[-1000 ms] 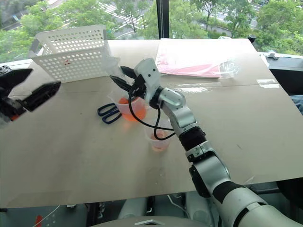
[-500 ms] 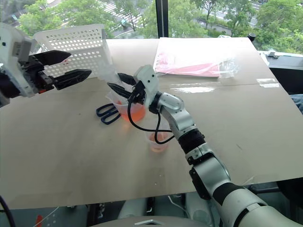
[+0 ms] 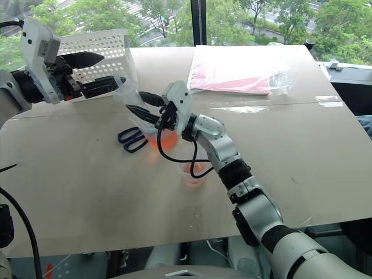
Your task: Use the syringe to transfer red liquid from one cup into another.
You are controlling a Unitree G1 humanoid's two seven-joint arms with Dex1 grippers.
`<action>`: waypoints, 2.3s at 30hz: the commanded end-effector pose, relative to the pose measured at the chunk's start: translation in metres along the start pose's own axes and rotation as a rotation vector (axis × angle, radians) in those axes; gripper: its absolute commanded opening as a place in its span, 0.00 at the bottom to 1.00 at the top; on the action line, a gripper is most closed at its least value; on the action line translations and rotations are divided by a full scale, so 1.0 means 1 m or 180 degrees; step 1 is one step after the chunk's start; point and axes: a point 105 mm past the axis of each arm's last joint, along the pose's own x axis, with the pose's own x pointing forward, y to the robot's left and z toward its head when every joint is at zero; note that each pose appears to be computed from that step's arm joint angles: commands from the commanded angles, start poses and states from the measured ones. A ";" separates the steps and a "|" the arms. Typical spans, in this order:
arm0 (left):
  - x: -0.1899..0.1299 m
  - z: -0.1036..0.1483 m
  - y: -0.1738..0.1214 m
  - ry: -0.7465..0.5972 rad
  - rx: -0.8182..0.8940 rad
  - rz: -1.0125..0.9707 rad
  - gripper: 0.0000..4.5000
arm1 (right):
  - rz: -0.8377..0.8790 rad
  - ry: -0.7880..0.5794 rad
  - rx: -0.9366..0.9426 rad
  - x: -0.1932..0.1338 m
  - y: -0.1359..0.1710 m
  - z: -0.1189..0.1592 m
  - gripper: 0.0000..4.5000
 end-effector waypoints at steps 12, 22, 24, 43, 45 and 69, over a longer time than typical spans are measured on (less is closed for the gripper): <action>0.008 0.020 -0.003 -0.0348 0.0111 -0.0098 0.00 | 0.0266 0.0005 0.0091 0.023 0.024 -0.001 0.29; 0.008 0.037 0.008 -0.0564 0.0179 0.0068 0.00 | 0.0240 0.0359 0.0031 0.021 0.024 -0.021 0.29; 0.008 0.040 0.008 -0.0590 0.0190 0.0077 0.00 | 0.0242 0.0392 0.0018 0.021 0.023 -0.023 0.29; 0.005 0.039 0.009 -0.0584 0.0193 0.0083 0.00 | 0.0261 0.0371 0.0033 0.023 0.024 -0.019 0.29; 0.005 0.040 0.008 -0.0591 0.0183 0.0072 0.00 | 0.0256 0.0361 0.0026 0.023 0.023 -0.018 0.29; -0.078 -0.014 -0.077 -0.0443 -0.0864 -0.0122 1.00 | 0.0056 -0.0326 0.0258 0.017 -0.012 0.069 0.28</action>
